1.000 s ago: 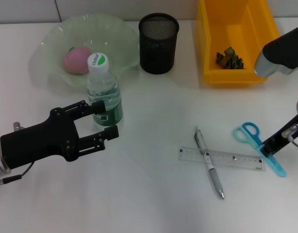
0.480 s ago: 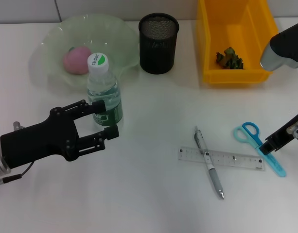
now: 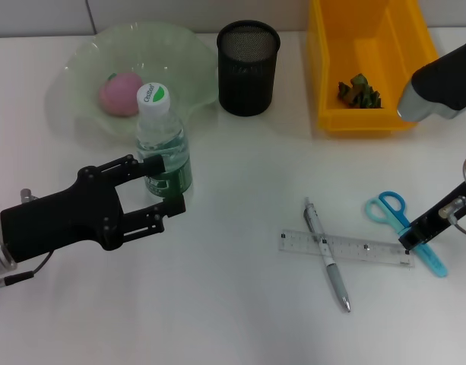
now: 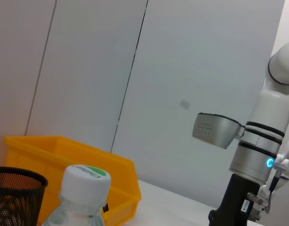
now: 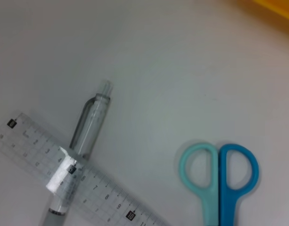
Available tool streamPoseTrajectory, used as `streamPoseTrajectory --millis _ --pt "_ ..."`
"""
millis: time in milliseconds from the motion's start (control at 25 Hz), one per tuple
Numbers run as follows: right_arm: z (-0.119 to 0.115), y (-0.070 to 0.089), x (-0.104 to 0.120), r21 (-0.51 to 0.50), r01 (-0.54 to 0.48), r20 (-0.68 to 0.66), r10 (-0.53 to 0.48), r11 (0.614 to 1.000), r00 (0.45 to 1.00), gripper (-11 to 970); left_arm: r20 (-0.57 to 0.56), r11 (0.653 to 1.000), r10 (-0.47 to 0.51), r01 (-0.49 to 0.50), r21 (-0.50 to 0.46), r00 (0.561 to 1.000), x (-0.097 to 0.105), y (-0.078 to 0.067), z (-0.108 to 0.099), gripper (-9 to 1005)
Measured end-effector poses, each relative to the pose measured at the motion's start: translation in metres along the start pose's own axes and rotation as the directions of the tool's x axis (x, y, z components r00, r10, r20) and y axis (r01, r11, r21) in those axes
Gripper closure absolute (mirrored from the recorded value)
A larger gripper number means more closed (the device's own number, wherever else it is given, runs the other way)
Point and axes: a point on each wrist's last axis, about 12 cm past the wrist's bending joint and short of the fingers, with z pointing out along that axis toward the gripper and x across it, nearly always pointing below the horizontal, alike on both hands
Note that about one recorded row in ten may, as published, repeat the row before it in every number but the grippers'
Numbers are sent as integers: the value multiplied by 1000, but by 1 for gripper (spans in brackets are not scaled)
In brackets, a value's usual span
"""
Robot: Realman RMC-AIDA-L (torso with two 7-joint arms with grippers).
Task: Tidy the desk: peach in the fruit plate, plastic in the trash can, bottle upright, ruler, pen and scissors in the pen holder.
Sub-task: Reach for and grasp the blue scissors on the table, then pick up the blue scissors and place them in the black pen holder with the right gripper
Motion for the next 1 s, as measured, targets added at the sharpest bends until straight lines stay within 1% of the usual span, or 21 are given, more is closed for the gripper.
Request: streamPoseTrajectory --millis 640,800,1000 --pt "7 1 -1 2 3 -5 -3 1000 1000 612 0 1000 -1 1 -4 1000 1 0 0 253" --pt "8 3 -1 10 19 4 -19 1000 1000 750 -1 1000 -2 2 -5 1000 1 0 -1 253" --pt "2 4 0 19 20 36 -21 1000 999 750 2 1000 -3 3 -7 1000 1 0 -2 253"
